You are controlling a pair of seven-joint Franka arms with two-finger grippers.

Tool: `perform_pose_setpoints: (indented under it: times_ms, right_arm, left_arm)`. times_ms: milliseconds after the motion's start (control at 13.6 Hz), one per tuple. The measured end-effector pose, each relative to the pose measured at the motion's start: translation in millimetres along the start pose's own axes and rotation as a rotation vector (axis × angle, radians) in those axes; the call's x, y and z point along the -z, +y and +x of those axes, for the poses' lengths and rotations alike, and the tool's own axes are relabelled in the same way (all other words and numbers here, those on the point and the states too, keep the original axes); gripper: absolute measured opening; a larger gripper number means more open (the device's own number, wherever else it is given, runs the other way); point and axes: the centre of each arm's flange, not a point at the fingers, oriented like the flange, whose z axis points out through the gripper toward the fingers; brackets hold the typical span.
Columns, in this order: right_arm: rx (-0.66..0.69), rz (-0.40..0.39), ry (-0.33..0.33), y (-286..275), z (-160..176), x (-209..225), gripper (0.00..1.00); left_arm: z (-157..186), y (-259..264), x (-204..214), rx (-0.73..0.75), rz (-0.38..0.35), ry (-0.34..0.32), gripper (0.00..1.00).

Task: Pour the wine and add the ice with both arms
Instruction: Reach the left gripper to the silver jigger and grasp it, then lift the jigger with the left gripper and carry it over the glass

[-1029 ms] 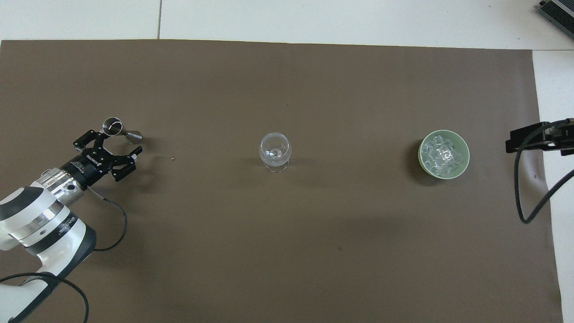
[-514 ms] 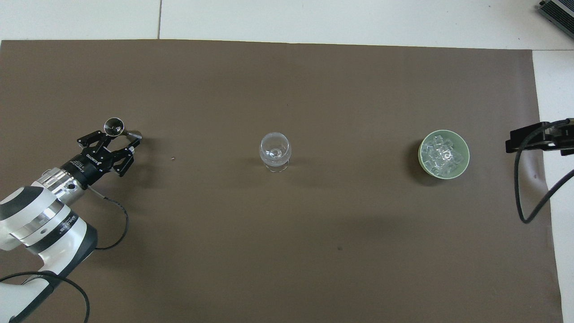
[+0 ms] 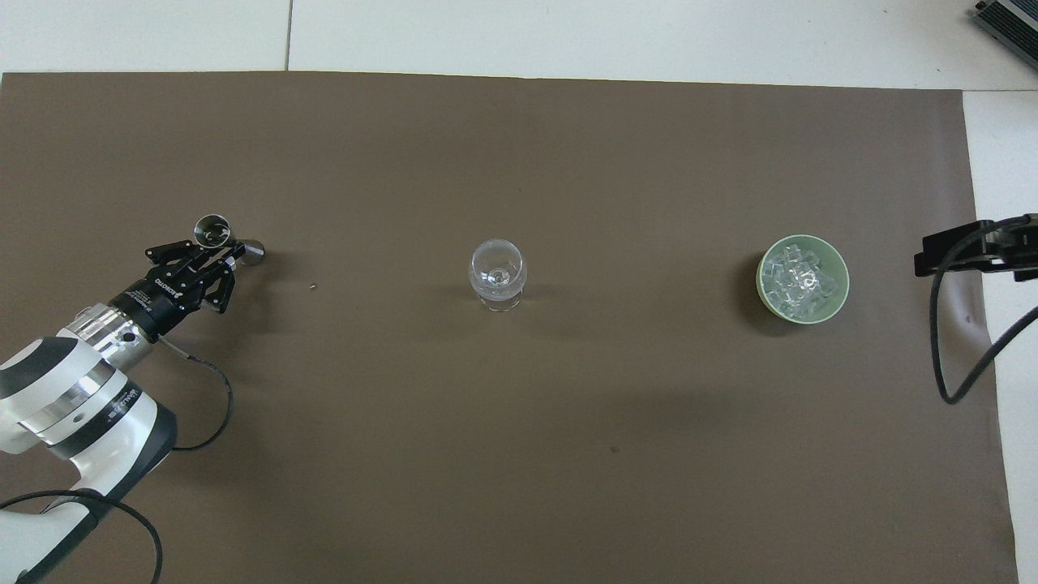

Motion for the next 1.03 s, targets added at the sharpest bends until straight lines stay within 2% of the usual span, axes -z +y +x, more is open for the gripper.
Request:
perform_pose_setpoints:
  times_ms: [1029]
  right_arm:
    - [0.0, 0.0, 0.0, 0.0, 0.0, 0.0, 1.0]
  left_arm:
    - [1.6, 1.9, 0.5, 0.004, -0.006, 0.002, 0.21]
